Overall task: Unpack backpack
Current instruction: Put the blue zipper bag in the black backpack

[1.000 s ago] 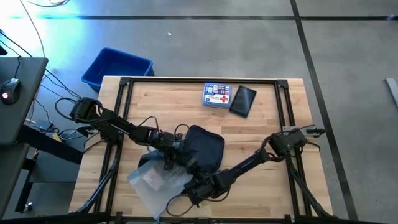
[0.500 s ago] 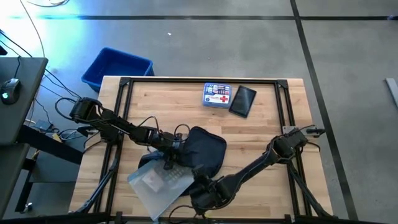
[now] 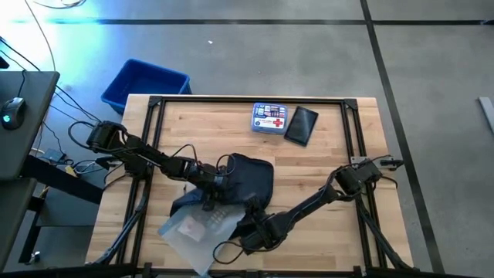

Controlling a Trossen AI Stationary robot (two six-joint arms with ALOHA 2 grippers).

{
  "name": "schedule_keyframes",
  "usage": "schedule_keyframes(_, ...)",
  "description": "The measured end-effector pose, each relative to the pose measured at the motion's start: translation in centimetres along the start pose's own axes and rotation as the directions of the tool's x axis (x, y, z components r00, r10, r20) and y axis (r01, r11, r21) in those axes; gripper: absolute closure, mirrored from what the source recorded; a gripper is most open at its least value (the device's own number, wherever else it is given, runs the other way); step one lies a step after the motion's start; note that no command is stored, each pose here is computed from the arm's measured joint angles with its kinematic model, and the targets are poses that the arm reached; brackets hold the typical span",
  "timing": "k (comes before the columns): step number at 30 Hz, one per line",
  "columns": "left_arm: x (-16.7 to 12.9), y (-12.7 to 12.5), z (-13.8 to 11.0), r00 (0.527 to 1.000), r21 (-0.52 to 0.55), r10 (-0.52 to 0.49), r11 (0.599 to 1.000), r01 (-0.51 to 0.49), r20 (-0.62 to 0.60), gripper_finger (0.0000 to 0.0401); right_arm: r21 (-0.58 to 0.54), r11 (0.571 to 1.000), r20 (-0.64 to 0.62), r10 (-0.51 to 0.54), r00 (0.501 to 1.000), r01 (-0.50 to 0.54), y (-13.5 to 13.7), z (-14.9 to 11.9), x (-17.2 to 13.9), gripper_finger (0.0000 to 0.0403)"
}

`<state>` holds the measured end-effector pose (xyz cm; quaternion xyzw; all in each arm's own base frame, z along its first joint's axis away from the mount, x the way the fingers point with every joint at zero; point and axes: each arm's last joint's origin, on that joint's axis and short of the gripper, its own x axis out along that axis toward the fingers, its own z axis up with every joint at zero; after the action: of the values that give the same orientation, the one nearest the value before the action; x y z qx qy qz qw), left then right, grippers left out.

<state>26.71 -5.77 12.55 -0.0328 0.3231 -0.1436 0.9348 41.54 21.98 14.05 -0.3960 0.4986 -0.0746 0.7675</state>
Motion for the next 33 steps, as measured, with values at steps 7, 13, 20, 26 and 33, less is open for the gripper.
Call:
schedule_keyframes(7, 0.0, -0.2, 0.4, 0.999, 0.02, -0.014, 1.0, 0.013, 0.041, 0.0318, 0.025, 1.0, 0.187, -0.017, 0.982, 0.013, -0.6, 2.3, 0.4, 0.0402)
schedule_keyframes(13, 0.1, -0.6, 0.6, 0.998, 0.043, -0.032, 0.999, 0.03, 0.059, 0.0318, 0.023, 0.999, 0.137, -0.037, 0.99, 0.034, -0.9, 1.9, 2.8, 0.0403)
schedule_keyframes(20, 0.0, -0.7, 0.7, 0.993, 0.034, -0.099, 0.995, 0.097, 0.066, 0.0318, 0.002, 0.995, 0.03, -0.098, 0.995, 0.098, -0.4, -0.6, 5.3, 0.0403)
schedule_keyframes(26, 0.0, -0.8, 0.7, 0.992, 0.034, -0.109, 0.994, 0.107, 0.068, 0.0318, 0.001, 0.986, -0.035, -0.166, 0.986, 0.166, -0.4, -1.5, 5.4, 0.0403)
schedule_keyframes(33, -0.1, -0.9, 0.8, 0.991, 0.018, -0.122, 0.993, 0.121, 0.063, 0.0318, 0.038, 0.969, -0.091, -0.242, 0.966, 0.246, -1.1, -2.4, 3.8, 0.0363)
